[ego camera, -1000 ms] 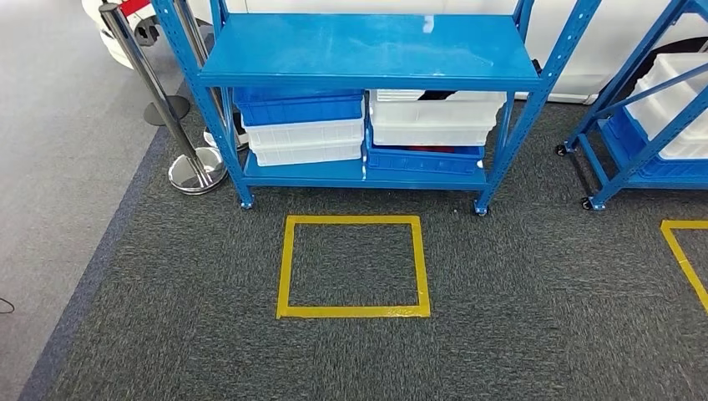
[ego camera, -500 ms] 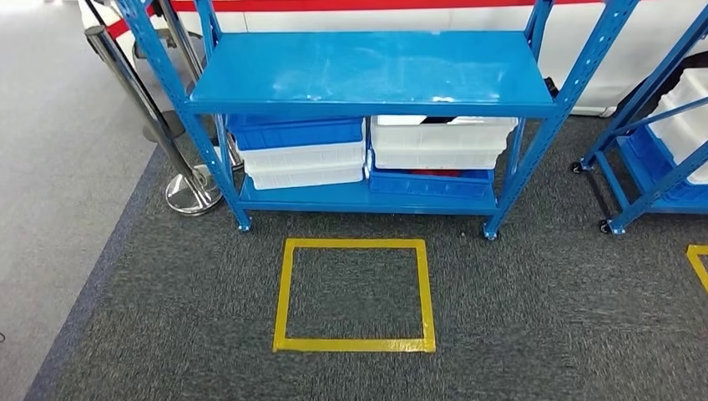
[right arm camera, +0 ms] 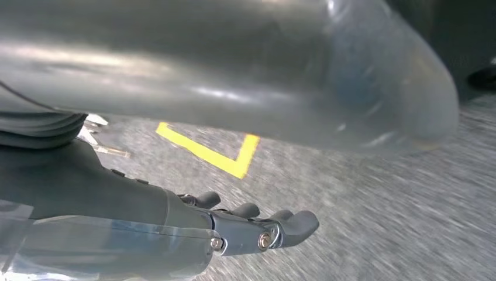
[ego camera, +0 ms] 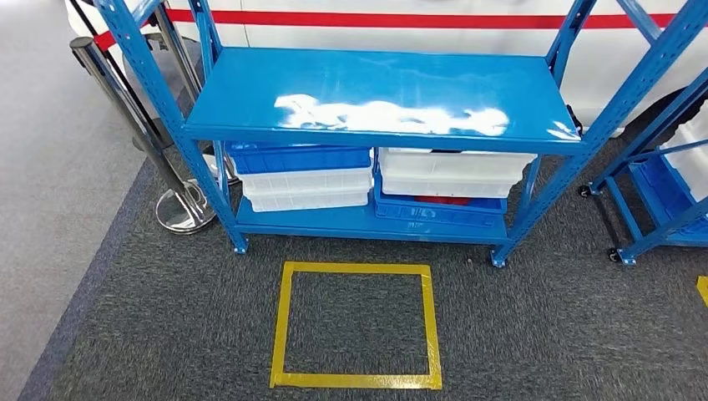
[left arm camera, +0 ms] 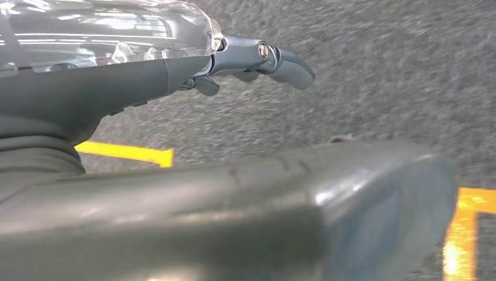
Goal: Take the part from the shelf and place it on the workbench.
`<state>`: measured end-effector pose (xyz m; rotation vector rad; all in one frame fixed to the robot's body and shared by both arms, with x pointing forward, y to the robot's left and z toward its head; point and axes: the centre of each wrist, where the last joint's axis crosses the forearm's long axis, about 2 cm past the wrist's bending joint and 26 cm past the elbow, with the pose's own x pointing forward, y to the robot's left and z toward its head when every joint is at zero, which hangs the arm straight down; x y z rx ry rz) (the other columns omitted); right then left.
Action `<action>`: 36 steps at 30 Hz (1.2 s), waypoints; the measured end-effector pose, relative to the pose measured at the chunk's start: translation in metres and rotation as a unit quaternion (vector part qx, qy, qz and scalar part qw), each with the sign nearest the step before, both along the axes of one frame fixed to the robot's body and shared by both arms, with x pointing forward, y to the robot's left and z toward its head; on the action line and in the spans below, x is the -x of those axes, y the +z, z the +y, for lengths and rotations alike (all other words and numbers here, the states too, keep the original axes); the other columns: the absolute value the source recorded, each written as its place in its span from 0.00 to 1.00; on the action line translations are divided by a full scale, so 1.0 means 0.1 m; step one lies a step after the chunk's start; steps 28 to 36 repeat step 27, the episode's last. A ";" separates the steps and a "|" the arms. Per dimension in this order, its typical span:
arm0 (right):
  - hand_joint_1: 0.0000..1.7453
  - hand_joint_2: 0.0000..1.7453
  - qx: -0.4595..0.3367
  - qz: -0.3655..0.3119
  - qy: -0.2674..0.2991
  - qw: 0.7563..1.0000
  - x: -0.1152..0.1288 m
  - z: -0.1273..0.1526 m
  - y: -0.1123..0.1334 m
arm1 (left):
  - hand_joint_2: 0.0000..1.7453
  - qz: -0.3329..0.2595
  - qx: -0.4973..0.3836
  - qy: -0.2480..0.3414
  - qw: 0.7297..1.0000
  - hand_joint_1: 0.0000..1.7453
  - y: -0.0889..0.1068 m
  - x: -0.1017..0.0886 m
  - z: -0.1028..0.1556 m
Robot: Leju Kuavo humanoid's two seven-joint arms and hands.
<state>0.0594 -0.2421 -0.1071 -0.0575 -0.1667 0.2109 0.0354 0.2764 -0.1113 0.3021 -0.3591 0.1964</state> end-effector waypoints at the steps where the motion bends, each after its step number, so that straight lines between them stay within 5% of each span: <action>1: 0.00 0.00 0.001 0.001 -0.002 1.000 0.00 0.00 0.00 | 0.00 -0.002 0.000 -0.001 1.000 0.00 0.00 0.01 0.00; 9: 0.00 0.00 0.014 0.019 -0.026 0.999 0.15 0.00 -0.02 | 0.00 0.002 0.016 -0.019 1.000 0.00 -0.01 0.10 -0.09; 36: 0.00 0.00 0.013 0.030 -0.070 0.997 0.02 0.04 0.00 | 0.00 0.021 0.013 -0.013 1.000 0.00 -0.01 0.10 -0.07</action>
